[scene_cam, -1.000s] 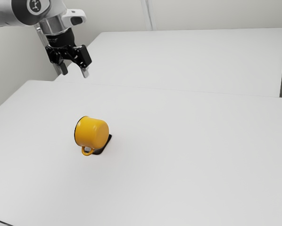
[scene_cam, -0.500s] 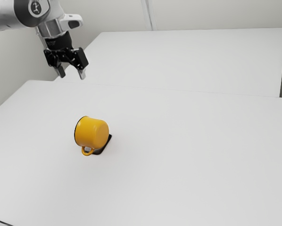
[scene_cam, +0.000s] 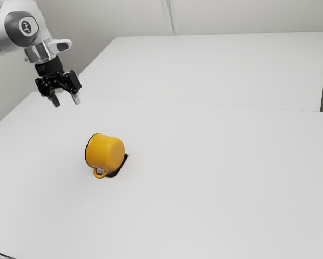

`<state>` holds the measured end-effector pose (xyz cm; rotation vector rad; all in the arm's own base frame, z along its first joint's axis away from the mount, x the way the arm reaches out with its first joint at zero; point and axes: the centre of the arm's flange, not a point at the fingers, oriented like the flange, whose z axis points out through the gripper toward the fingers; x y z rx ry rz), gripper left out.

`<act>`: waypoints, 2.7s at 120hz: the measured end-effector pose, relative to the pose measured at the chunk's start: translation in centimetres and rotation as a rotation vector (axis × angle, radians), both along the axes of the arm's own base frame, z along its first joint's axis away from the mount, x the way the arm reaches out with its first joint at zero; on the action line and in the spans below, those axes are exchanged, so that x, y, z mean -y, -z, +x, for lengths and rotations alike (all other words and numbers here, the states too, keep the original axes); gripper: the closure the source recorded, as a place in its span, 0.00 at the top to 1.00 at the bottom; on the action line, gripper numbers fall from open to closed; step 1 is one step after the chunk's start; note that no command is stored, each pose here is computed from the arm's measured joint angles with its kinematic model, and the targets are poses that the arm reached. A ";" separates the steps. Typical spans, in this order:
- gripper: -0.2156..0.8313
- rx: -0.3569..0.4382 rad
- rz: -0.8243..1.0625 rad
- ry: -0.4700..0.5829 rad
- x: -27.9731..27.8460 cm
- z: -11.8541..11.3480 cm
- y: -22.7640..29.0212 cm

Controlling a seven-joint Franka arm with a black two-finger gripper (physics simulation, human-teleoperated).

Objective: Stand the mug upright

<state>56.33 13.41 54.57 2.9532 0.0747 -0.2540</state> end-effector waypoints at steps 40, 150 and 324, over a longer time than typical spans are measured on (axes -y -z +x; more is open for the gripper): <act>0.76 -0.017 -0.155 -0.033 -4.0 -0.8 6.9; 0.76 0.179 -0.535 -0.090 -4.9 -1.0 19.0; 0.05 0.365 -0.507 0.165 0.2 -1.7 12.5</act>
